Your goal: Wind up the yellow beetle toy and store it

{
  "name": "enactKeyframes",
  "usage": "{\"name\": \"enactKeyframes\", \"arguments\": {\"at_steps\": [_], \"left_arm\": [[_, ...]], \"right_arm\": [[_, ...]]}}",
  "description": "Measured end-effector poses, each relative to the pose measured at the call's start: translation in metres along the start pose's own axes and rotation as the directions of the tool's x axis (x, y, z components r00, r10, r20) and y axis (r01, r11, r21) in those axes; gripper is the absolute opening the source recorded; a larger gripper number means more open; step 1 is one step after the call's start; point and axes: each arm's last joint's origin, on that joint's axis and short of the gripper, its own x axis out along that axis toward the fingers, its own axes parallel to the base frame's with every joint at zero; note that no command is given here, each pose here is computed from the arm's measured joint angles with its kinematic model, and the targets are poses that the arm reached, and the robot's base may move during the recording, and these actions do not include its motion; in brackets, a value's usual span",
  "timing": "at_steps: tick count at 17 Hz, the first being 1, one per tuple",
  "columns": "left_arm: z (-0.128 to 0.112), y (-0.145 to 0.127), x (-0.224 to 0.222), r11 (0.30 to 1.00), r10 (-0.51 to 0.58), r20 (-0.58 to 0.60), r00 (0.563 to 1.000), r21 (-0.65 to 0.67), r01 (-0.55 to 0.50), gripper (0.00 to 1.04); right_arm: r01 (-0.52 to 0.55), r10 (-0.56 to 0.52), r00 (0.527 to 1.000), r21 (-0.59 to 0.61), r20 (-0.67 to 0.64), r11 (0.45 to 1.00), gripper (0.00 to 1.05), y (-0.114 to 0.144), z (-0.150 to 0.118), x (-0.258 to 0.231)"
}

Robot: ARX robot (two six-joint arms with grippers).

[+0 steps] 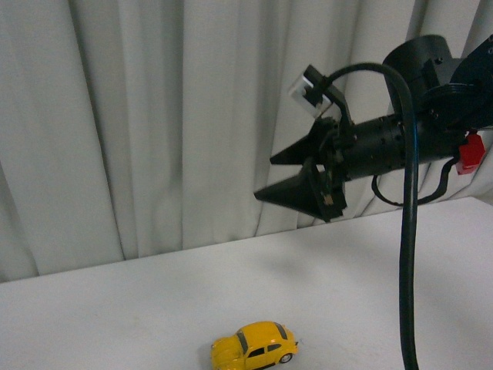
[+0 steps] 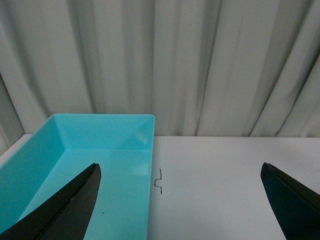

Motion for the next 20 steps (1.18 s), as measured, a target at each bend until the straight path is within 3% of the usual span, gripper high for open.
{"name": "enactKeyframes", "arguments": {"at_steps": [2,4,5,10,20], "left_arm": [[0.0,0.0,0.0,1.0,0.0,0.0,1.0,0.0,0.0,0.98],[0.0,0.0,0.0,1.0,0.0,0.0,1.0,0.0,0.0,0.98],[0.0,0.0,0.0,1.0,0.0,0.0,1.0,0.0,0.0,0.98],[0.0,0.0,0.0,1.0,0.0,0.0,1.0,0.0,0.0,0.98],[0.0,0.0,0.0,1.0,0.0,0.0,1.0,0.0,0.0,0.98]], "right_arm": [[-0.241,0.226,0.95,-0.051,-0.214,0.969,0.98,0.015,-0.035,0.02],[-0.408,0.354,0.886,-0.139,-0.299,0.902,0.98,0.022,-0.046,0.035],[-0.442,0.377,0.874,-0.18,-0.305,0.879,0.98,0.022,-0.046,0.041],[-0.514,0.406,0.838,-0.279,-0.364,0.811,0.98,0.02,-0.053,0.071],[-0.485,0.369,0.804,-0.156,-0.465,0.86,0.98,0.038,-0.07,0.099]]}}
